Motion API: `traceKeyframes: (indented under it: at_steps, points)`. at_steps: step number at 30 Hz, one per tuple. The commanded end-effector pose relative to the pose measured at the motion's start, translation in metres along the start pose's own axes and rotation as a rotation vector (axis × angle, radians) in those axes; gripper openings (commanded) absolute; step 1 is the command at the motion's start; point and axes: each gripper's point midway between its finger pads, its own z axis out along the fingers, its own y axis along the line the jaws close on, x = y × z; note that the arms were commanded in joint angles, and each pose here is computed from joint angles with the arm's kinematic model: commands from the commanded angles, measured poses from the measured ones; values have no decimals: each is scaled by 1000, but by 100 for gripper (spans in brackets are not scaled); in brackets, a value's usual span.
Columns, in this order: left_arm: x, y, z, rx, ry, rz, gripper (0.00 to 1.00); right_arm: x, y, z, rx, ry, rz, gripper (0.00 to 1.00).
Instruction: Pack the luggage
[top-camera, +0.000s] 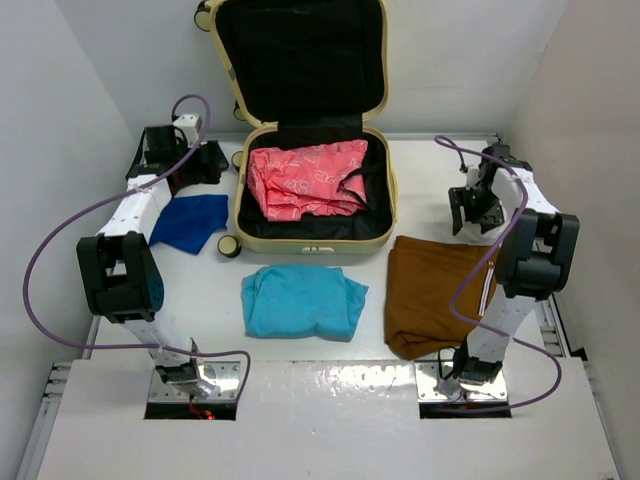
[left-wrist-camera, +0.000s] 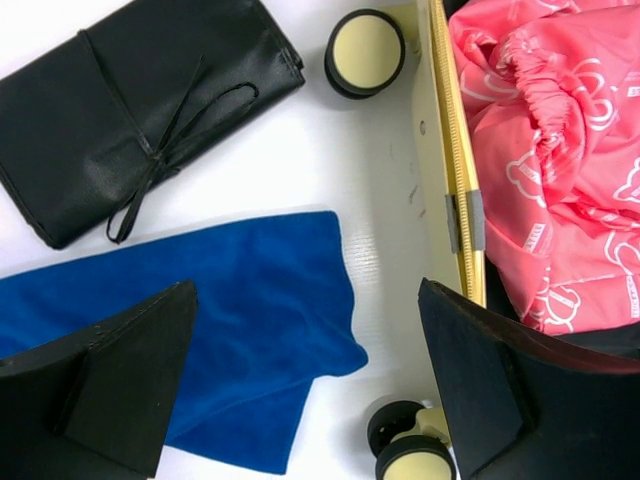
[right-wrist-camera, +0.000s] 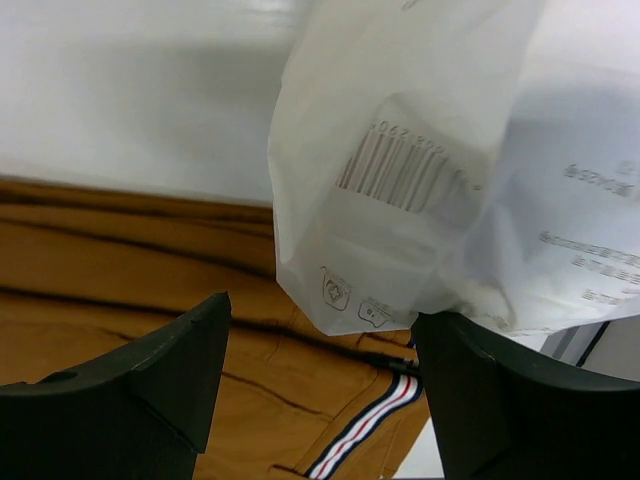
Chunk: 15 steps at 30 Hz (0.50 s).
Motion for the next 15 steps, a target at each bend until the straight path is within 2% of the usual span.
traceKeyframes:
  at_steps: [1, 4, 5, 6, 7, 10, 11, 13, 15]
  points:
    - [-18, 2, -14, -17, -67, 12, 97, -16, -6, 20, 31, -34, -36, 73]
    - [-17, 6, -16, -25, -67, 7, 97, -21, -5, 22, 31, -40, -54, 70]
    - [-17, 6, -16, -25, -67, 7, 97, -21, -3, 22, 28, -41, -57, 60]
    - [-19, 6, -16, -26, -76, 8, 97, -23, -4, 22, 31, -48, -61, 55]
    - [-15, 6, -15, -25, -67, 7, 97, -23, -5, 21, 33, -49, -57, 44]
    - [-15, 10, -16, -33, -67, 2, 97, -23, -5, 20, 42, -46, -56, 23]
    - [-15, 10, -16, -33, -67, 2, 97, -27, -6, 15, 43, -59, -57, 12]
    - [-15, 10, -16, -33, -67, 2, 97, -31, -4, 3, 29, -72, -56, 8]
    - [-15, 10, -16, -33, -67, 2, 97, -31, 1, -10, 12, -75, -70, 10]
